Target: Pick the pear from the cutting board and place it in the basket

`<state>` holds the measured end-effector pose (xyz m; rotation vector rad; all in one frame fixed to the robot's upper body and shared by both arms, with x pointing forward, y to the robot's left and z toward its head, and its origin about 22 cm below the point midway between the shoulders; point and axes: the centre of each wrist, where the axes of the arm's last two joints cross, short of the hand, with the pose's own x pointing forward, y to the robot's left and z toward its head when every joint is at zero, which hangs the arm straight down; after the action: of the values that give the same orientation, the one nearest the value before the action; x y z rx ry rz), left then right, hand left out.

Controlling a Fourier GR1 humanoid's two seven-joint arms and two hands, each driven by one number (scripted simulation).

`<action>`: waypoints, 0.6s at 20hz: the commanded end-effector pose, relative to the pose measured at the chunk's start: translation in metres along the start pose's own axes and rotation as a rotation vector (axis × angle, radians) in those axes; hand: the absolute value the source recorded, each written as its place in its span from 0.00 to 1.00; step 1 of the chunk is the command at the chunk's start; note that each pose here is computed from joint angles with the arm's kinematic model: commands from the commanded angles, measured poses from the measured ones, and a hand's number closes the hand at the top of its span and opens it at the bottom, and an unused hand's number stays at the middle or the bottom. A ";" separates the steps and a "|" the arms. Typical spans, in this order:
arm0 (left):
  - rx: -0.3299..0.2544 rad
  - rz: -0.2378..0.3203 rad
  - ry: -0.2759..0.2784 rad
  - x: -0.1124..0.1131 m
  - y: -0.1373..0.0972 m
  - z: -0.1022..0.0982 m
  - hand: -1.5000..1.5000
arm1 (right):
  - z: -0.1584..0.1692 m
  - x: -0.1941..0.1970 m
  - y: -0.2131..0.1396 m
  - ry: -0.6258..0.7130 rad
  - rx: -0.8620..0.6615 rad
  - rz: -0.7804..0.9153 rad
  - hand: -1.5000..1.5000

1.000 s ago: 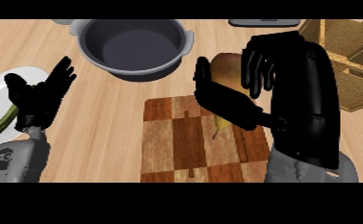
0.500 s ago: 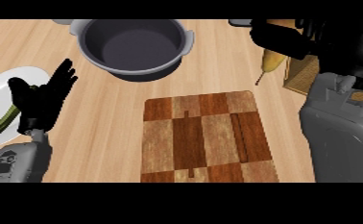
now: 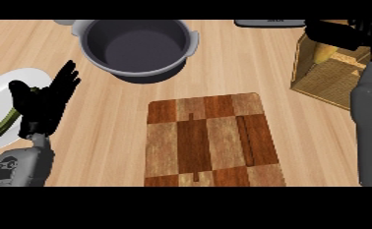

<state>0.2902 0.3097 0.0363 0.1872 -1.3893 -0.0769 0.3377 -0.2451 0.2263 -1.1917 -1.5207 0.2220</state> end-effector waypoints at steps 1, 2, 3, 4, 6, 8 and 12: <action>0.002 -0.001 0.007 -0.002 0.008 -0.002 0.50 | -0.009 -0.035 0.005 -0.006 -0.002 -0.016 1.00; -0.012 -0.003 0.009 -0.012 0.015 0.002 0.50 | -0.026 -0.054 -0.002 0.024 -0.017 -0.035 1.00; 0.018 0.004 -0.004 -0.012 0.000 -0.009 0.50 | -0.008 -0.045 0.009 0.014 0.009 -0.054 1.00; -0.004 -0.023 0.008 0.003 -0.001 -0.004 0.50 | -0.015 -0.075 0.014 0.010 -0.011 -0.025 1.00; 0.007 -0.007 0.014 -0.005 0.005 0.013 0.50 | -0.014 -0.075 0.024 0.013 -0.009 -0.043 1.00; 0.010 0.001 0.006 -0.003 0.002 -0.006 0.50 | -0.017 -0.091 0.038 0.029 -0.010 -0.049 1.00; -0.006 -0.006 0.000 -0.014 0.011 -0.006 0.50 | -0.027 -0.128 0.029 0.201 -0.153 -0.080 0.00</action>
<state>0.2928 0.3175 0.0347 0.1876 -1.3862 -0.0802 0.3585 -0.3175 0.1664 -1.2159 -1.4819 0.0473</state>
